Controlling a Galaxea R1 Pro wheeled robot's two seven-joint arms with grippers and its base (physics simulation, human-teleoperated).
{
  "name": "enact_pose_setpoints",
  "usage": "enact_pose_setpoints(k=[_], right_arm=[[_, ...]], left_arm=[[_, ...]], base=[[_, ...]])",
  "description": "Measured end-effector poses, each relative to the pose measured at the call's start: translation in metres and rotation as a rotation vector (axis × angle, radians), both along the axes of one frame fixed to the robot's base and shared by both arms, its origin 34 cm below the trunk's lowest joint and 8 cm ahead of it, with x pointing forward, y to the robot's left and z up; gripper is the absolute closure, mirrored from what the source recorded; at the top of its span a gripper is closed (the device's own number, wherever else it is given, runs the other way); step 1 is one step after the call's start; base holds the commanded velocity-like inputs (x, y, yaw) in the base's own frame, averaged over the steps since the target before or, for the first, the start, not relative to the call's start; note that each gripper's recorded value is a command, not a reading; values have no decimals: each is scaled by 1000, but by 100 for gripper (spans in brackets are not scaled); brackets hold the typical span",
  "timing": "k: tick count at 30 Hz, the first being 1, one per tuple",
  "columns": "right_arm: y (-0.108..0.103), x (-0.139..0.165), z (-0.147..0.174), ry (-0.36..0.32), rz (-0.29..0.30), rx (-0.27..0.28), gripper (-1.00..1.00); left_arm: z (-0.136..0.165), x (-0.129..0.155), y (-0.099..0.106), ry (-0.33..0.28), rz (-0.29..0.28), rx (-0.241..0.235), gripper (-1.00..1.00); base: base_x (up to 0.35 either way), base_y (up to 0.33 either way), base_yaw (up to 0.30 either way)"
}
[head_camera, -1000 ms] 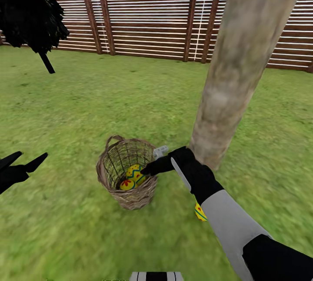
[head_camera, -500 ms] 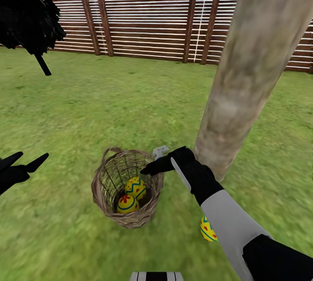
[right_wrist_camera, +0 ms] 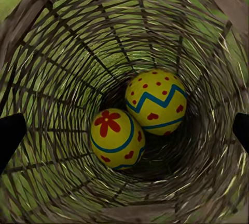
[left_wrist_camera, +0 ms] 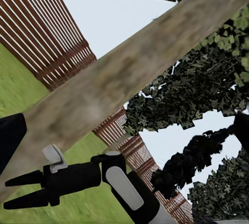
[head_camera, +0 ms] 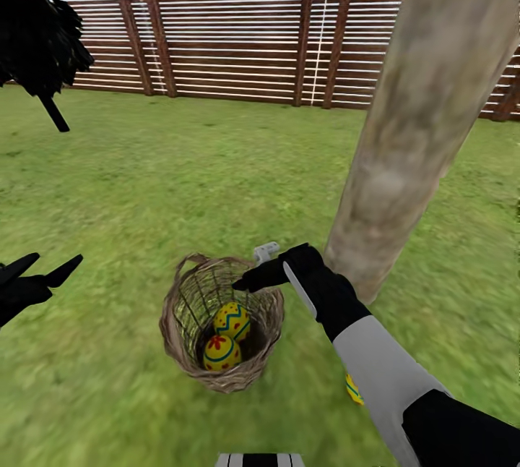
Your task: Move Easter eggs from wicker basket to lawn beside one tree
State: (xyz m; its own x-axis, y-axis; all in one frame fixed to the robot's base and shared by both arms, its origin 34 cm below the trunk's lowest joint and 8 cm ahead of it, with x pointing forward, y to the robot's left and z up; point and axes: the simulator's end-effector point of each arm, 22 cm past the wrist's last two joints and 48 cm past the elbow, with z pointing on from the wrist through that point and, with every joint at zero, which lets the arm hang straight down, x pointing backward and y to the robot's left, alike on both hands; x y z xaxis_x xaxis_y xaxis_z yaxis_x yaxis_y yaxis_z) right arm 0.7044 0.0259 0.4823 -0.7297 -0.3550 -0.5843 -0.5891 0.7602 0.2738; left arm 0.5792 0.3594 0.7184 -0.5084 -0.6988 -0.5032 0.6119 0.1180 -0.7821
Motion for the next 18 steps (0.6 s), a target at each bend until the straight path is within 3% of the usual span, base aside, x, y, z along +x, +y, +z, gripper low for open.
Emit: enact_pose_setpoints(k=[5, 9, 11, 13, 15, 18], right_arm=[[0, 0, 2, -5, 1, -4, -100], [-4, 1, -3, -9, -10, -32, -100], [-22, 12, -10, -40, -61, -109, -100], [-56, 29, -19, -93, -160, -243, -100], [-77, 35, -28, -117, -213, -337, -100], [-84, 32, -44, -107, -217, -382, -100]], left_arm=[[2, -1, 0, -4, 0, 0, -100], [3, -1, 1, -7, 5, -2, -100], [3, -1, 2, -8, 6, -2, -100], [3, -1, 2, -7, 6, -2, -100], [3, -2, 2, -9, 6, 0, -100], [-2, 1, 2, 2, 5, 2, -100]], base=[[77, 310, -174], [31, 82, -19], [6, 16, -4], [2, 5, -1], [1, 2, 0], [0, 0, 0]])
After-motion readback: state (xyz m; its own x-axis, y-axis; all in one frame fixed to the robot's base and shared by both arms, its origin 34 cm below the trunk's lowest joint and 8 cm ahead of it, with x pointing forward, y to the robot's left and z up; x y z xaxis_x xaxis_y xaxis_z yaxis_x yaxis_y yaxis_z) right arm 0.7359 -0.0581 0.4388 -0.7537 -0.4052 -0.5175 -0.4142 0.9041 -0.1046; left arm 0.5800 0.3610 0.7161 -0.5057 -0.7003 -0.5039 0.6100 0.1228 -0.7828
